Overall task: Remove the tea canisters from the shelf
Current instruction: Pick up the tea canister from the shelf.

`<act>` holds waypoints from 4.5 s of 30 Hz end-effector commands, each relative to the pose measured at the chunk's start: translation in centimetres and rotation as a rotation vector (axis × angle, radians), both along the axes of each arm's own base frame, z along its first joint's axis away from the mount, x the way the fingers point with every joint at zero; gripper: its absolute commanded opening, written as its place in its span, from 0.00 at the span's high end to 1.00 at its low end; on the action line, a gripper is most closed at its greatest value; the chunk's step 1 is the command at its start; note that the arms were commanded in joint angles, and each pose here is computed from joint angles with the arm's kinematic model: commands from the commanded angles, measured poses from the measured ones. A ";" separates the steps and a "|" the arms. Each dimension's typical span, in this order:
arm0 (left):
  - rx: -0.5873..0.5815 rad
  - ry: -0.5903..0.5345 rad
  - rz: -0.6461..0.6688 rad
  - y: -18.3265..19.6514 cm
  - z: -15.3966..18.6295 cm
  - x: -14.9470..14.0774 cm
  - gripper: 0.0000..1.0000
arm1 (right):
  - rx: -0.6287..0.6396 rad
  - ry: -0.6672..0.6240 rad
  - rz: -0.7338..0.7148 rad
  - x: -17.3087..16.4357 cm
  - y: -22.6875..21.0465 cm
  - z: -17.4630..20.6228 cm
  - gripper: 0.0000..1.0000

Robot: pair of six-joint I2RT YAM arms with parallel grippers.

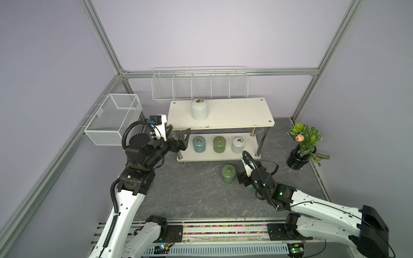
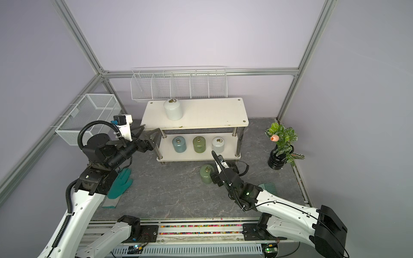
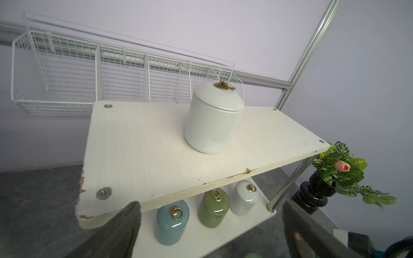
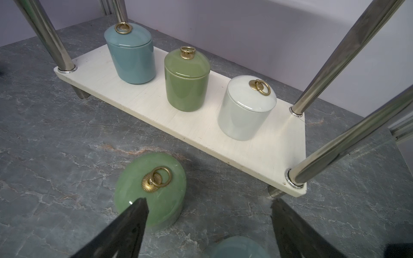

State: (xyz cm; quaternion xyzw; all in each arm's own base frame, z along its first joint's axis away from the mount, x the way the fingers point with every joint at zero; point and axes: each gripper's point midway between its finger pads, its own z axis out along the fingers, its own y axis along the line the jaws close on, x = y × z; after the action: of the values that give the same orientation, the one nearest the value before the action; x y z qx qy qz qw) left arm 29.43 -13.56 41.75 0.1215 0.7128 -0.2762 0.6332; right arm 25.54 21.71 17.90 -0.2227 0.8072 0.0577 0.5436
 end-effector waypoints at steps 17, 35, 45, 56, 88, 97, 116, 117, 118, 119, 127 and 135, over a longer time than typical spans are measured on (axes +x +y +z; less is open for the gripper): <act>0.090 -0.137 -0.132 -4.2 0.6 7.0 0.00 | -0.009 -0.072 -0.033 0.1 -1.2 2.7 0.11; 0.082 -0.118 -0.245 -7.4 -0.9 10.2 0.00 | -0.039 -0.059 -0.047 0.5 -1.0 1.9 0.11; 0.084 -0.110 -0.272 -8.8 -1.4 11.4 0.00 | -0.034 -0.051 -0.049 0.7 -1.0 1.6 0.11; 0.097 -0.098 -0.292 -10.0 -2.3 12.7 0.00 | -0.032 -0.048 -0.054 0.8 -1.1 1.6 0.11; 0.127 -0.035 -0.290 -10.8 -5.7 13.8 0.27 | -0.036 -0.025 -0.056 1.0 -1.1 1.2 0.11; 0.137 -0.048 -0.284 -10.7 -5.8 13.7 0.36 | -0.038 -0.021 -0.051 1.1 -0.8 1.0 0.11; 0.146 -0.182 -0.230 -9.7 -3.8 12.3 0.37 | -0.038 -0.022 -0.037 1.2 -0.4 0.9 0.11; 0.145 -0.188 -0.230 -9.7 -3.6 12.2 0.37 | -0.036 -0.023 -0.037 1.2 -0.4 1.0 0.11; 0.144 -0.193 -0.231 -9.7 -3.4 12.1 0.37 | -0.035 -0.024 -0.035 1.2 -0.4 1.0 0.11; 0.144 -0.198 -0.230 -9.6 -3.2 12.0 0.37 | -0.034 -0.024 -0.036 1.2 -0.4 1.0 0.11; 0.135 -0.241 -0.226 -9.2 -1.3 10.8 0.37 | -0.031 -0.026 -0.033 1.3 -0.3 1.1 0.11; 0.132 -0.266 -0.220 -8.6 -0.4 9.4 0.37 | -0.036 -0.024 -0.027 1.4 0.0 1.0 0.11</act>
State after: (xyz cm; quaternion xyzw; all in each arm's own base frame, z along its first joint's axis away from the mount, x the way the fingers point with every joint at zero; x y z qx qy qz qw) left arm 39.96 -22.41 39.99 0.2685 0.6385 -0.2852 0.6625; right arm 26.38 21.08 17.60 -0.2299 0.8117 0.0221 0.5364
